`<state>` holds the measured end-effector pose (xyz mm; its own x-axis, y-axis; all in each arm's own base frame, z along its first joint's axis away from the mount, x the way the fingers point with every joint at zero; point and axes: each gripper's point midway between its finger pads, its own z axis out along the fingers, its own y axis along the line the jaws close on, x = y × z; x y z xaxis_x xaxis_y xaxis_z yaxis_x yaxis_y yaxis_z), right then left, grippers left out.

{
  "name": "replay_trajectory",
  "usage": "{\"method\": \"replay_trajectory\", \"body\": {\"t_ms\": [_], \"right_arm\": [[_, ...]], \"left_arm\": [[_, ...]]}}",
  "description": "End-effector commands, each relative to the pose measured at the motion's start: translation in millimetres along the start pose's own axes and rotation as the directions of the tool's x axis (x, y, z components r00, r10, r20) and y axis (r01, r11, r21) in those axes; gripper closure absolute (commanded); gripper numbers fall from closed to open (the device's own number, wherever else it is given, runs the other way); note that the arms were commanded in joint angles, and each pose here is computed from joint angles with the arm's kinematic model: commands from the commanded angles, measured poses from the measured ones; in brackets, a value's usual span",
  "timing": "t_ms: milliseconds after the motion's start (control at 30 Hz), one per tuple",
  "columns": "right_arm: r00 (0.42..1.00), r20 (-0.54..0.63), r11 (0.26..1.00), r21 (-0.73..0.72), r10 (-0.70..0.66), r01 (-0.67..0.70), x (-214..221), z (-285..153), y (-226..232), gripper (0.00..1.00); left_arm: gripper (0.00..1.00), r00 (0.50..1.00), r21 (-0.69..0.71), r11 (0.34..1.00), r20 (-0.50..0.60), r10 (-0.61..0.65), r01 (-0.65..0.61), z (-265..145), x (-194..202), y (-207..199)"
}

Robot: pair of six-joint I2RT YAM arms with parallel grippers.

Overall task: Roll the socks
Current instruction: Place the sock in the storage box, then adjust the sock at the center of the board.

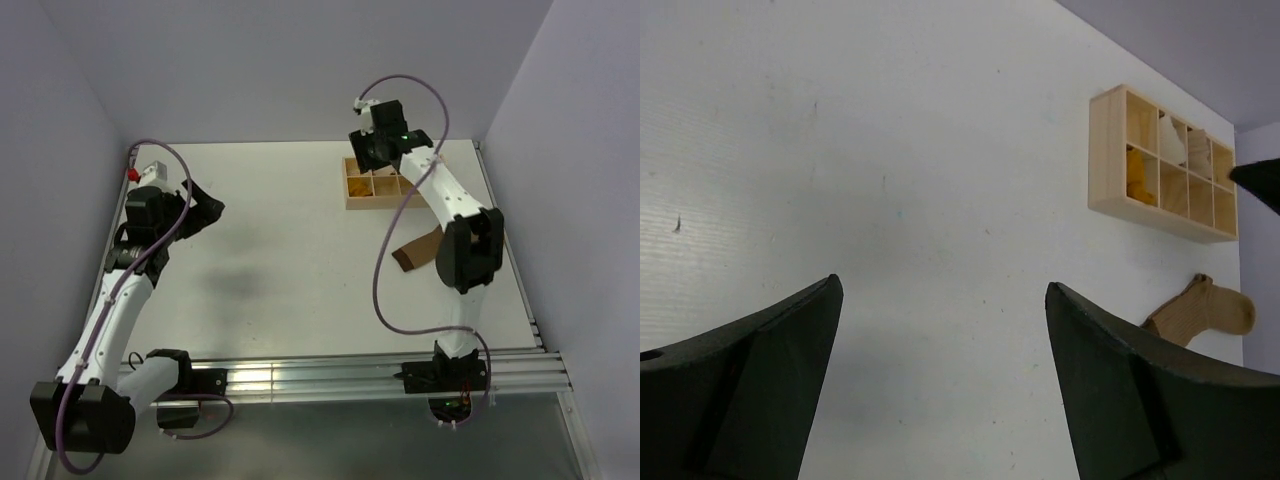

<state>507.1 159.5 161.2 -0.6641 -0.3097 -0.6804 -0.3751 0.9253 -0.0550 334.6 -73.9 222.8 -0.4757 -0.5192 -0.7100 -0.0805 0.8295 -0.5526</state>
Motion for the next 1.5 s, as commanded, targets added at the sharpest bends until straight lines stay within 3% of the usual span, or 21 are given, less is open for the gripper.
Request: {"method": "replay_trajectory", "body": {"t_ms": [0,200,233,300,333,400,467,533,633,933,1167,1467], "right_arm": [[0.971,0.236,0.992,0.115,0.028,-0.057,-53.0,-88.2,-18.7,0.43],[0.966,0.238,0.962,0.227,0.099,-0.154,-4.9,-130.3,-35.0,0.33],[0.951,0.285,0.954,0.232,0.118,-0.187,-5.2,-152.3,-36.5,0.33],[0.946,0.278,0.939,0.247,0.167,-0.239,22.1,-155.0,-36.9,0.32],[0.918,0.339,0.928,0.229,0.208,-0.295,22.8,-177.6,-35.8,0.31],[0.901,0.350,0.906,0.240,0.255,-0.349,49.5,-180.8,-36.5,0.29],[0.862,0.397,0.884,0.208,0.315,-0.419,72.7,-194.5,-32.3,0.24],[0.819,0.446,0.853,0.196,0.362,-0.484,86.6,-200.9,-34.0,0.11],[0.787,0.480,0.819,0.214,0.387,-0.533,120.9,-205.6,-38.1,0.02],[0.839,0.301,0.835,0.186,0.454,-0.518,182.9,-142.6,-17.6,0.02],[0.820,0.225,0.803,0.185,0.526,-0.566,179.6,-104.1,-30.9,0.10],[0.785,0.061,0.772,0.154,0.616,-0.617,187.5,-65.9,-42.1,0.11]], "left_arm": [[0.11,0.990,0.016,0.998,0.129,0.058,-0.060,-26.8,-37.9,-17.5],[0.07,0.970,-0.045,0.994,0.218,0.107,-0.099,-61.6,-57.6,-14.9],[0.06,0.966,-0.069,0.992,0.232,0.115,-0.101,-65.8,-60.4,-11.2],[0.03,0.957,-0.109,0.988,0.257,0.136,-0.111,-79.3,-65.0,-6.3],[0.03,0.955,-0.123,0.986,0.263,0.139,-0.110,-83.0,-65.8,-3.7],[0.01,0.949,-0.146,0.983,0.279,0.150,-0.112,-93.7,-66.2,0.6],[0.00,0.947,-0.151,0.982,0.283,0.153,-0.114,-101.1,-63.4,2.6],[0.00,0.944,-0.169,0.979,0.287,0.162,-0.116,-105.1,-61.6,6.4],[0.00,0.938,-0.198,0.974,0.304,0.170,-0.112,-112.0,-57.0,14.0],[0.00,0.909,-0.265,0.960,0.372,0.191,-0.093,-116.4,-41.2,39.2],[0.00,0.910,-0.302,0.951,0.370,0.188,-0.073,-109.7,-30.3,53.4],[0.00,0.915,-0.297,0.950,0.348,0.202,-0.096,-100.3,-27.2,51.5]]}}
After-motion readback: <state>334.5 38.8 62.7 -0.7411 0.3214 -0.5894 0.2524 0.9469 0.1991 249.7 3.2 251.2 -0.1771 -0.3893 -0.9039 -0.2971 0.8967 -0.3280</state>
